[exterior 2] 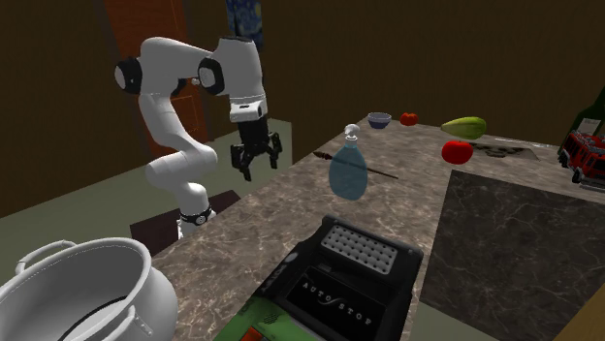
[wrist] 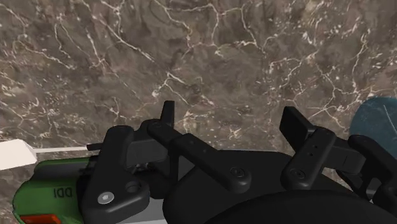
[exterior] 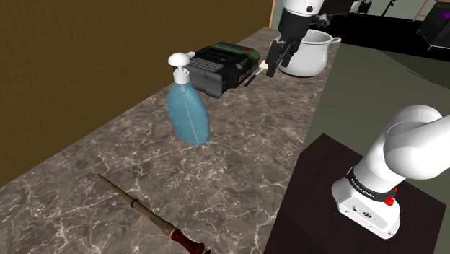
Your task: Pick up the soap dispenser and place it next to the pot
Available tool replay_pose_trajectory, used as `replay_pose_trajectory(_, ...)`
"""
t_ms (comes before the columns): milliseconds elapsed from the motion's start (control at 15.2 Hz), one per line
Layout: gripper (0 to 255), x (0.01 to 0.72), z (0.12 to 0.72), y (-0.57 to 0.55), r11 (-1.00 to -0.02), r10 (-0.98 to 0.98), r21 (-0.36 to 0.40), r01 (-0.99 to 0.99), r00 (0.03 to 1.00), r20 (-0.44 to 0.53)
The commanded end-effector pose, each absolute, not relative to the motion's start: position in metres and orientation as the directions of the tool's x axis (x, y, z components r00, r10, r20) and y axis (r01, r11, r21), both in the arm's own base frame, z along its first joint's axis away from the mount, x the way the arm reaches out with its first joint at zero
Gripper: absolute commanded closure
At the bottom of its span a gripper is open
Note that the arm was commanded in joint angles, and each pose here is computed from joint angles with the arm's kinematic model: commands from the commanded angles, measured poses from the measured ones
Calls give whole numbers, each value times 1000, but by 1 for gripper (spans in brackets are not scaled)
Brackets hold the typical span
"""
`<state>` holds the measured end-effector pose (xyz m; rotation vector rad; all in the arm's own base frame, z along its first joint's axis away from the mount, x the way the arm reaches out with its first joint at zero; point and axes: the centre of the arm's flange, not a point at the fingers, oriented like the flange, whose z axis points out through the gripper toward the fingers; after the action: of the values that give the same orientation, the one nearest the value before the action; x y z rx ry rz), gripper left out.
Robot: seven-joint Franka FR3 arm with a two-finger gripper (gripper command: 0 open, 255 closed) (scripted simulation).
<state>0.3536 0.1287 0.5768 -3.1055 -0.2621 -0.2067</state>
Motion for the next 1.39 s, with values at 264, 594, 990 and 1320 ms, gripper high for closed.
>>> replay_pose_trajectory(264,0,363,575,198,-969,231,-45,245,952,201)
replay_pose_trajectory(594,0,367,579,255,-948,281,-72,309,924,259)
replay_pose_trajectory(990,0,366,587,322,-918,336,-98,385,883,328)
replay_pose_trajectory(1320,0,363,594,368,-893,369,-112,437,850,375)
